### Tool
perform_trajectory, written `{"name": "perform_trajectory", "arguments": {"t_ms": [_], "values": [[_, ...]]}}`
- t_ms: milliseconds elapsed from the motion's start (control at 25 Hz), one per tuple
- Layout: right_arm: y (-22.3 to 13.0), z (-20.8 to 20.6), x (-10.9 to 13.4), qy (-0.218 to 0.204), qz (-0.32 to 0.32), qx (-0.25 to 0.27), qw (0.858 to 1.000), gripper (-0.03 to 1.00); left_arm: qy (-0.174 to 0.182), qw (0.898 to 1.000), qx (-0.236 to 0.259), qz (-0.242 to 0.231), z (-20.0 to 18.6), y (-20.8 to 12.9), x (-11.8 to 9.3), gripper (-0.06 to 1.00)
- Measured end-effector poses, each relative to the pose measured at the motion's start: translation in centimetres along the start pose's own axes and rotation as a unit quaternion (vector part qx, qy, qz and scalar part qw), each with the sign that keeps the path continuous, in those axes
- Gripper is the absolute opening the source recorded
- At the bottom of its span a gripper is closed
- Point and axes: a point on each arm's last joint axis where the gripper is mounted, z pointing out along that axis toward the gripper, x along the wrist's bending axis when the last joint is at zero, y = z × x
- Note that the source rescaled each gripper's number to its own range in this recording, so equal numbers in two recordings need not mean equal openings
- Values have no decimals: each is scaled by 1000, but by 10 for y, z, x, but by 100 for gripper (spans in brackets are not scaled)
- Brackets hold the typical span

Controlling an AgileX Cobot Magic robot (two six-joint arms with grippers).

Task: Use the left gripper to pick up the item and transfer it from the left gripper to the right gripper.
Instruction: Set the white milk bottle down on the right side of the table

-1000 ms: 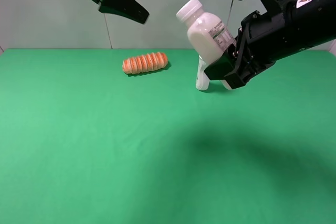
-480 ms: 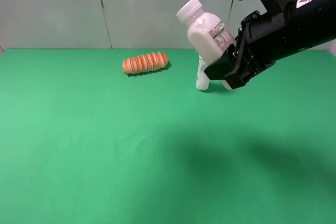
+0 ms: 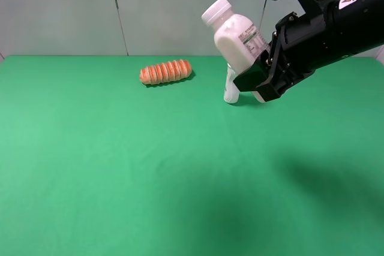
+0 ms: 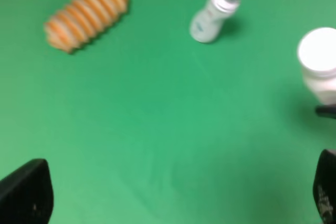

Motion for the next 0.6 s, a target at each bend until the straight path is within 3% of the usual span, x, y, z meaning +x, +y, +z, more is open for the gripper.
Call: {"name": "perform_trajectory", "arguments": {"t_ms": [360, 600], "values": [[0, 0, 0, 0, 1, 0, 1000, 2, 54, 995, -79, 15, -61, -28, -7, 100], [0, 0, 0, 1, 2, 0, 1000, 2, 106, 992, -69, 18, -70, -81, 2, 100]]}}
